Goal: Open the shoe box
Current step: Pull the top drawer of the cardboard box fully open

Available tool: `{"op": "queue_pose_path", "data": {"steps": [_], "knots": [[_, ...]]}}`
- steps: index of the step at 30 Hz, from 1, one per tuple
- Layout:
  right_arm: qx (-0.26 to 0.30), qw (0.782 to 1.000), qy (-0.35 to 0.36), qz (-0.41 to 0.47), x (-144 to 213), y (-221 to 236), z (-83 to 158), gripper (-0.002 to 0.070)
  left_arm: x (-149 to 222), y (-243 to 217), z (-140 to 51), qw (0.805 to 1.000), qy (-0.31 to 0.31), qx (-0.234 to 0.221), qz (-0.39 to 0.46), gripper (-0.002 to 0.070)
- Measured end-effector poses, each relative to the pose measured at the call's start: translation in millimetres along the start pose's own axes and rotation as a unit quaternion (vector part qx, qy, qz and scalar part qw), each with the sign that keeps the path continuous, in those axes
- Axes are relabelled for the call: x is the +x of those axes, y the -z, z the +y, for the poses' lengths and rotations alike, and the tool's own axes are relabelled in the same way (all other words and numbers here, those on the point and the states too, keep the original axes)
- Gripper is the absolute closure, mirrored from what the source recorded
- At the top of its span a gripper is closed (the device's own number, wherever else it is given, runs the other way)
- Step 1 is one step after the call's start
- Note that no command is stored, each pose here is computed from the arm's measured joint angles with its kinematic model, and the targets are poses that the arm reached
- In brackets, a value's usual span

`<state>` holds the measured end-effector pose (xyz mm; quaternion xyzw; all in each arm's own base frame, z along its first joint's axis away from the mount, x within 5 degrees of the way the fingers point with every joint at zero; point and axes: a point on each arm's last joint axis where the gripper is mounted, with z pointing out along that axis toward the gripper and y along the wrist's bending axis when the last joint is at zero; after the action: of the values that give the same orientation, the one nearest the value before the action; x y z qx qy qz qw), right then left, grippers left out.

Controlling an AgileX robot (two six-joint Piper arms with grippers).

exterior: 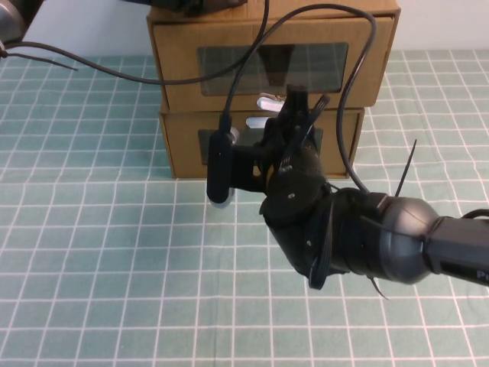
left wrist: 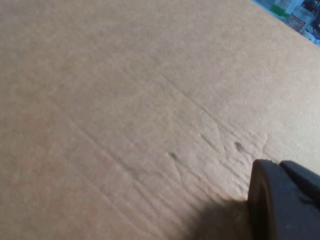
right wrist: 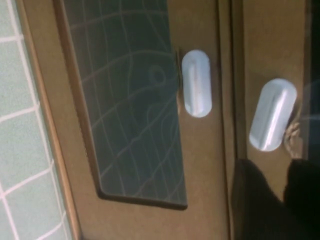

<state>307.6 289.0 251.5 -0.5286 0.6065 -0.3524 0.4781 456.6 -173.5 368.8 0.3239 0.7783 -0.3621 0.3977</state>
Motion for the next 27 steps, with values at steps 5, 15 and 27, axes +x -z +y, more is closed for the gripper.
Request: {"op": "queue_pose_path", "data": {"steps": [5,15,27], "knots": [[-0.003,1.0,-0.021,0.006,8.5,-8.6,-3.2,0.0356,-0.3,0.2,-0.1,1.0,0.002,0.002,-0.002,0.068],[-0.01,0.999,-0.049,-0.01,7.1,-30.3,-10.4,0.0325,-0.5,0.7,0.2,1.0,0.003,0.002,-0.003,0.068],[0.004,0.998,-0.058,-0.013,-1.2,-54.8,-13.9,0.0451,-0.5,0.7,0.2,1.0,0.003,0.002,-0.003,0.068]]}}
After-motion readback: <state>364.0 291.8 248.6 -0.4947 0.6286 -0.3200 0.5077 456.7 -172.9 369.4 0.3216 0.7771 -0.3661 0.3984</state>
